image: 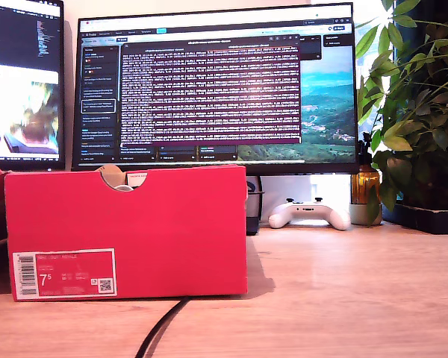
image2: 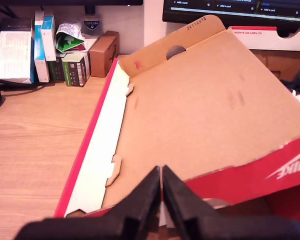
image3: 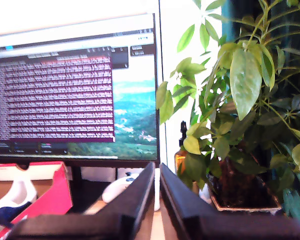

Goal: Pack the blue shoes by picking the first shoe and placing it inside the red shoebox, left side, then picking and rotating the second shoe and placing it in the shoebox

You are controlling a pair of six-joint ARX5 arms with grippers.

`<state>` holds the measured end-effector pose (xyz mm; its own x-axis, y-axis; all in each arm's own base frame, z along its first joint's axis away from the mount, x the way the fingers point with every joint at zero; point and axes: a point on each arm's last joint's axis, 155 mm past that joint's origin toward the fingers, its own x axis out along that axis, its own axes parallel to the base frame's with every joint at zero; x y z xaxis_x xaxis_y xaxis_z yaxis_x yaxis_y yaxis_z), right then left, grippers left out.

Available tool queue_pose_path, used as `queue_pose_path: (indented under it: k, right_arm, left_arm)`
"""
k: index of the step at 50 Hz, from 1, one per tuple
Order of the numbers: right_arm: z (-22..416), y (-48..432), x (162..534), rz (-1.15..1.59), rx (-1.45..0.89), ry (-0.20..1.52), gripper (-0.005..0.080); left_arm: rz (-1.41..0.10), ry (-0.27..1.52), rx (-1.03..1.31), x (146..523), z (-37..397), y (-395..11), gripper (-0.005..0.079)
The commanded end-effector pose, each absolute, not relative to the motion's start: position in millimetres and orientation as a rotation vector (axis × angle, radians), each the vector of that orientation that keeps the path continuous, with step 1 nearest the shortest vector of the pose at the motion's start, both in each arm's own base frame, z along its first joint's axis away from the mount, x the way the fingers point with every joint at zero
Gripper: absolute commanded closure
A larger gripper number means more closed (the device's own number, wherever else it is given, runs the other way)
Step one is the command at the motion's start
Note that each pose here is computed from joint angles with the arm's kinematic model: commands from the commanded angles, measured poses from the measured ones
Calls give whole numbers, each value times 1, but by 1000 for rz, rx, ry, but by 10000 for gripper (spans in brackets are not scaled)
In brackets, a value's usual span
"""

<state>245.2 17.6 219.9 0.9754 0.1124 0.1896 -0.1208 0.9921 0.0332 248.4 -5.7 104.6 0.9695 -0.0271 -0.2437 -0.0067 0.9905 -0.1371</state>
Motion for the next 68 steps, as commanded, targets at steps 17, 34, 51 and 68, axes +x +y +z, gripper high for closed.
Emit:
queue_pose_path:
  k: [17, 34, 51, 68]
  right_arm:
    - [134, 25, 249, 140, 27, 124, 757]
    - [125, 13, 249, 76, -18, 157, 757]
    - [127, 14, 249, 79, 37, 153, 757]
    - [127, 14, 249, 79, 37, 153, 757]
  left_arm:
    - [-8, 297, -131, 247, 85, -5, 764]
    - [-8, 297, -131, 247, 85, -5, 764]
    - [-8, 296, -131, 247, 85, -5, 764]
    - [-8, 296, -131, 247, 85, -5, 763]
